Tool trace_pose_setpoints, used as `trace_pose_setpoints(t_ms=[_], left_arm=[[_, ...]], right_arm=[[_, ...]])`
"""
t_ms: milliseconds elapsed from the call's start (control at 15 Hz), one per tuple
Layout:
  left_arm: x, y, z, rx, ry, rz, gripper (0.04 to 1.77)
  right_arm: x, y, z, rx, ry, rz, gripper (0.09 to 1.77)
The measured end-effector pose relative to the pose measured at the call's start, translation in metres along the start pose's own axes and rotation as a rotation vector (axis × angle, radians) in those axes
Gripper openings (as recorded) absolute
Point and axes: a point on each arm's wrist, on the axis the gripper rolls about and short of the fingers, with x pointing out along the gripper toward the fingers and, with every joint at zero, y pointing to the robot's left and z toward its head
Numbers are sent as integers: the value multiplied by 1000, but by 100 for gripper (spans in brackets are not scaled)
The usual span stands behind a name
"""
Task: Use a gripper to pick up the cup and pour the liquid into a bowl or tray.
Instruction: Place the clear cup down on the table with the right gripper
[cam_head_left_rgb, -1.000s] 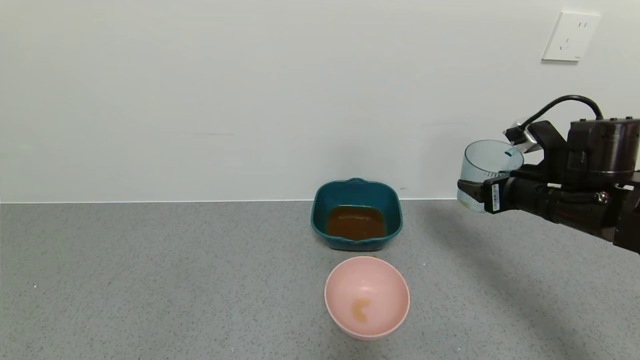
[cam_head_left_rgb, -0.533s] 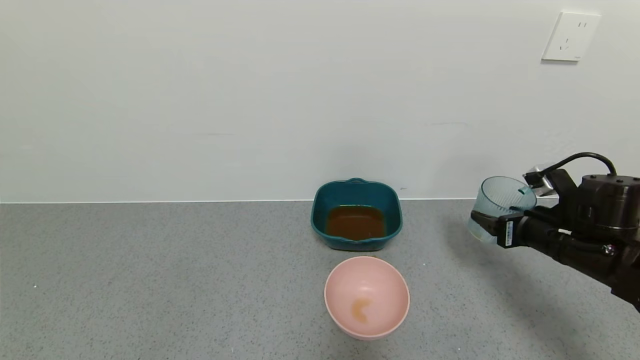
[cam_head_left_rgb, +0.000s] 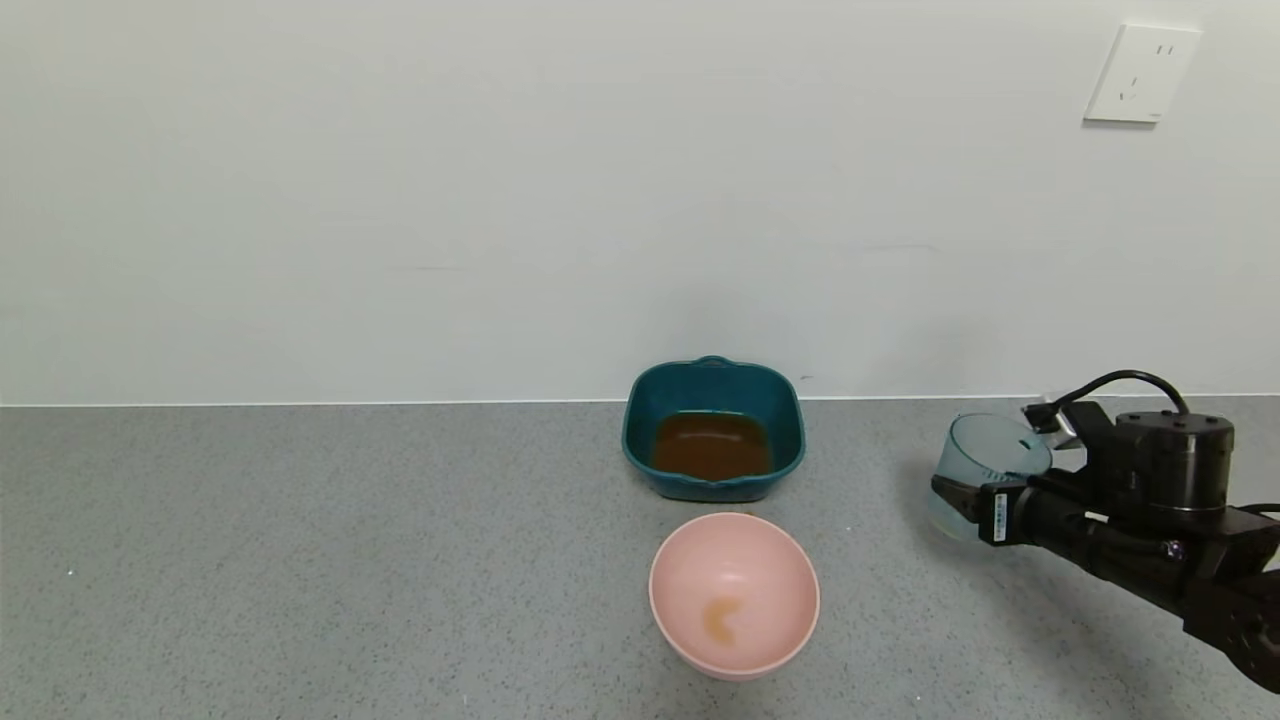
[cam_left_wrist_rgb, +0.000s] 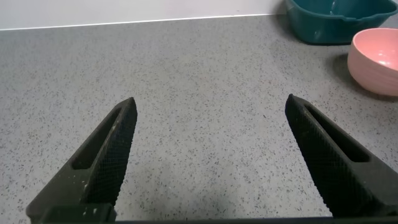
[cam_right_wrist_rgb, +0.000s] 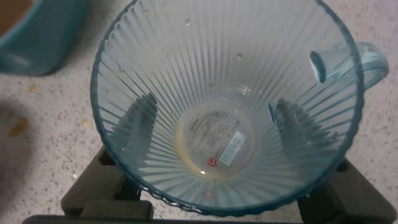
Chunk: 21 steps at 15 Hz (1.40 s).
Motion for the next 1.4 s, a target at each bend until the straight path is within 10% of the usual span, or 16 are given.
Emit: trace_pose_setpoints(t_ms=[1400], left_arm=[[0, 0, 0, 0, 0, 0, 172]], right_arm=[[15, 8, -35, -31, 41, 22, 133]])
